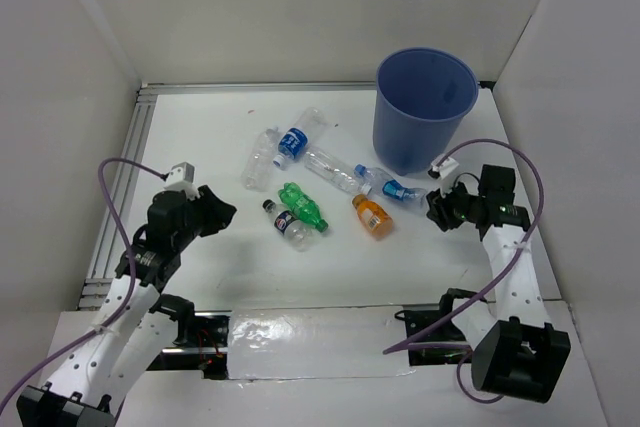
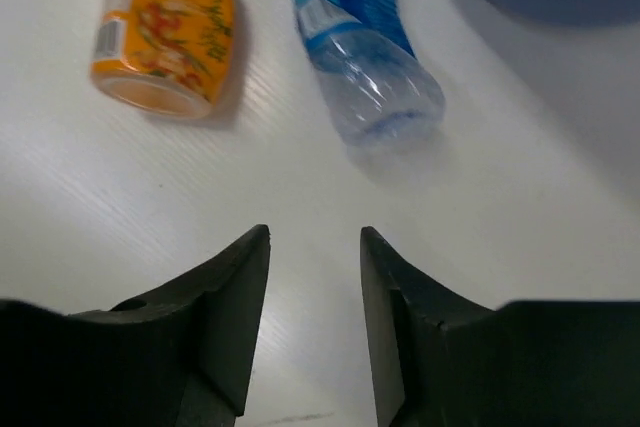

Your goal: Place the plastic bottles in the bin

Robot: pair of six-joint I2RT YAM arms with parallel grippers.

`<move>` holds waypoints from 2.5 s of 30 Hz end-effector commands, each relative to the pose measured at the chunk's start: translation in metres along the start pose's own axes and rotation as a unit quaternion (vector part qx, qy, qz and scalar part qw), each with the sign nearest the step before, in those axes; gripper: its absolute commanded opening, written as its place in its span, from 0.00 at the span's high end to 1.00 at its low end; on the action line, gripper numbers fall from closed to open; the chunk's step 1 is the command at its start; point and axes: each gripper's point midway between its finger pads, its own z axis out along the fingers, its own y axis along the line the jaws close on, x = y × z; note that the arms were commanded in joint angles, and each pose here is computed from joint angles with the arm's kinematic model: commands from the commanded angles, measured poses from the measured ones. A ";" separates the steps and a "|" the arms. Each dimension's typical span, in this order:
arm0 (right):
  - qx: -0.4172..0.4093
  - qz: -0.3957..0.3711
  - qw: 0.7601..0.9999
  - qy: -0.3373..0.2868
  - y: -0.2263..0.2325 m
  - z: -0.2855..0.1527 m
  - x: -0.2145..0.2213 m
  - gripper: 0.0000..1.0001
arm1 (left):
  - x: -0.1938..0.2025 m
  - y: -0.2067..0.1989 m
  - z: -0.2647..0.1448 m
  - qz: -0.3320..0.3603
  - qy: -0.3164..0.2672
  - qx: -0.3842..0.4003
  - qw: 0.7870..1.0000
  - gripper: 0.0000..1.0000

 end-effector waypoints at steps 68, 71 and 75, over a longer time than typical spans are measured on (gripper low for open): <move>0.157 0.102 0.956 -0.226 -0.100 0.006 -0.353 0.76 | 0.126 -0.070 0.084 -0.058 0.219 -0.103 0.969 0.01; 0.163 0.113 0.959 -0.203 -0.126 0.016 -0.340 0.59 | 0.133 -0.068 0.093 -0.055 0.226 -0.114 0.966 0.01; 0.113 0.114 0.973 -0.163 -0.129 0.031 -0.316 0.00 | 0.142 -0.062 0.096 -0.046 0.234 -0.127 0.963 0.04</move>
